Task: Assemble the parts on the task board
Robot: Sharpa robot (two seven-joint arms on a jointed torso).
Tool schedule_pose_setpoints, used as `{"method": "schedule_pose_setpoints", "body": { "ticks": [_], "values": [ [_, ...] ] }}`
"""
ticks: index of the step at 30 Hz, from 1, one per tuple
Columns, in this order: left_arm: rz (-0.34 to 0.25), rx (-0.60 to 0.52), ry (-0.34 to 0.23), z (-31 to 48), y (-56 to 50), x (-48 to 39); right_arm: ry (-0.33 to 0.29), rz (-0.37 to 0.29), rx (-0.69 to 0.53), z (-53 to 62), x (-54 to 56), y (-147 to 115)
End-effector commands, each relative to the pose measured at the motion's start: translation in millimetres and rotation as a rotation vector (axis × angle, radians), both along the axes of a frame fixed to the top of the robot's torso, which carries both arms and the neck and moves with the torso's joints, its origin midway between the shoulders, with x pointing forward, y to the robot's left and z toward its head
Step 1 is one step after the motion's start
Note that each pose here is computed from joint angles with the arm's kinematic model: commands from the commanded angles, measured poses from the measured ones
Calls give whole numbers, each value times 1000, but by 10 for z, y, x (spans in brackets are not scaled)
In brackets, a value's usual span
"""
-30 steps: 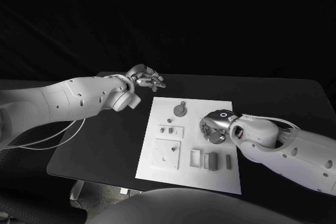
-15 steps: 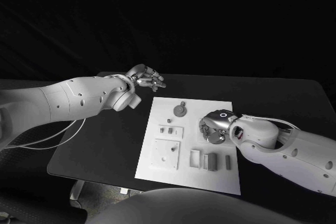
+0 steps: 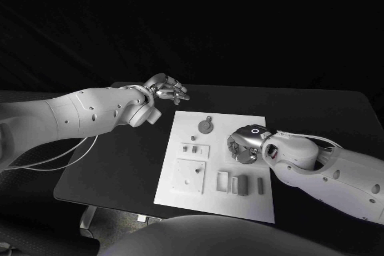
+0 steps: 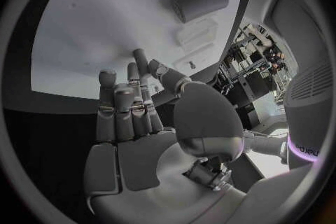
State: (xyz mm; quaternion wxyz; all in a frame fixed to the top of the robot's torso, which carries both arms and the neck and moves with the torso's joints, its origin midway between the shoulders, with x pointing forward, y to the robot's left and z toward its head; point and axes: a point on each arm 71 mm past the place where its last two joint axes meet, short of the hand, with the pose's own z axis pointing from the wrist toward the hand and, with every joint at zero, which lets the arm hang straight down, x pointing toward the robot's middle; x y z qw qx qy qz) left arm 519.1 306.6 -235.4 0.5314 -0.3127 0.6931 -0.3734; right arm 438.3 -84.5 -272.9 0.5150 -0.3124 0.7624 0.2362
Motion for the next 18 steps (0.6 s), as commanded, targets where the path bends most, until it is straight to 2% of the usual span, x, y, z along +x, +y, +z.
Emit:
{"method": "schedule_pose_setpoints", "body": {
  "ticks": [1, 18],
  "values": [
    [-10, -11, -1, 11, -20, 3, -26, 22, 6, 16, -25, 30],
    [-7, -9, -1, 11, -7, 4, -42, 17, 30, 53, -58, -7]
  ]
}}
